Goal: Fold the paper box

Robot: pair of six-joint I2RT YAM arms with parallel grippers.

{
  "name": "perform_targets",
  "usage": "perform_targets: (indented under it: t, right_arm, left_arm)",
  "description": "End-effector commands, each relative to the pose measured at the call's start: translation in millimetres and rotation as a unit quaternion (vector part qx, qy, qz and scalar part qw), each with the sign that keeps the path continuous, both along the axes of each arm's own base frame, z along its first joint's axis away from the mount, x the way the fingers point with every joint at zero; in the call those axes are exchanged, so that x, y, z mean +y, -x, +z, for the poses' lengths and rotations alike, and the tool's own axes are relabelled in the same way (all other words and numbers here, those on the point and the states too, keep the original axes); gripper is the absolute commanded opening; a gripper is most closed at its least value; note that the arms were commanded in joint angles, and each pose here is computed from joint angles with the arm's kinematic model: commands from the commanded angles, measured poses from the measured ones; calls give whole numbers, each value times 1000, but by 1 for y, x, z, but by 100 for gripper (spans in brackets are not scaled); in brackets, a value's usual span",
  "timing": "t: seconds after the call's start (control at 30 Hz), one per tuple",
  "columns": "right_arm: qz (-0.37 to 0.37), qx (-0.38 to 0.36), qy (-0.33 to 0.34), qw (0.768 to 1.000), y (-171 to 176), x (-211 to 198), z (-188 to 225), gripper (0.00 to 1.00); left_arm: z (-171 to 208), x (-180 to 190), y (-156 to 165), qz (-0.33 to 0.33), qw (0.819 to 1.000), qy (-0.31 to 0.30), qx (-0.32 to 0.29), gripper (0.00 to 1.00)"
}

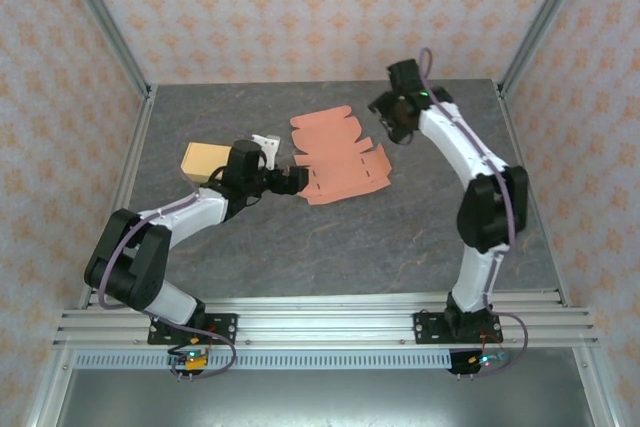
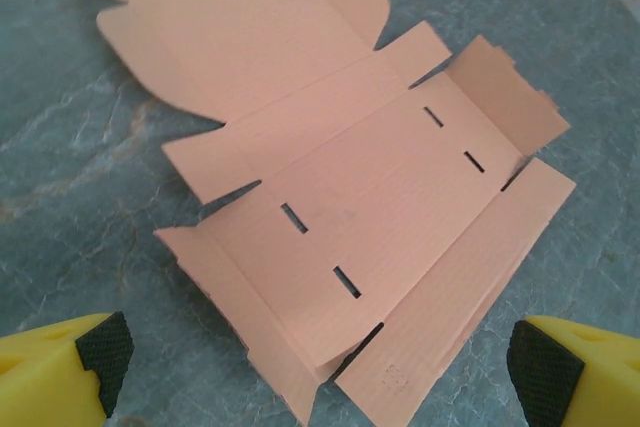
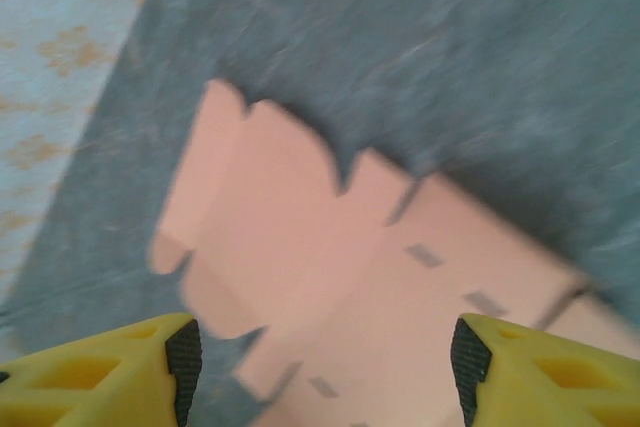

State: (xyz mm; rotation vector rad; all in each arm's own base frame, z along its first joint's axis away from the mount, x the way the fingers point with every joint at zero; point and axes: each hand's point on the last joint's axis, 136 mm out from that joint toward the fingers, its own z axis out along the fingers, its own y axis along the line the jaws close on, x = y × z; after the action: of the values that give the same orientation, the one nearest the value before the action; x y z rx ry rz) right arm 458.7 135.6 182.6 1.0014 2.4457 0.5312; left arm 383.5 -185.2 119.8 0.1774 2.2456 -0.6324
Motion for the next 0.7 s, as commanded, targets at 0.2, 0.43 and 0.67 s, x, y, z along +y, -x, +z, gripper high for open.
perform_targets:
  t: [0.2,0.43,0.67]
  right_arm:
    - [70,61,-129,987,108,26,-84,64]
    - [41,27,-228,972,106,84,-93,63]
    - [-5,27,-255,967,90,89,-113,58]
  left_arm:
    - [-23,31,2,97,992,-39,77,100]
    - [-18,36,-7,125,988,-40,78,100]
    - [-16,41,-6,131,987,-53,79,100]
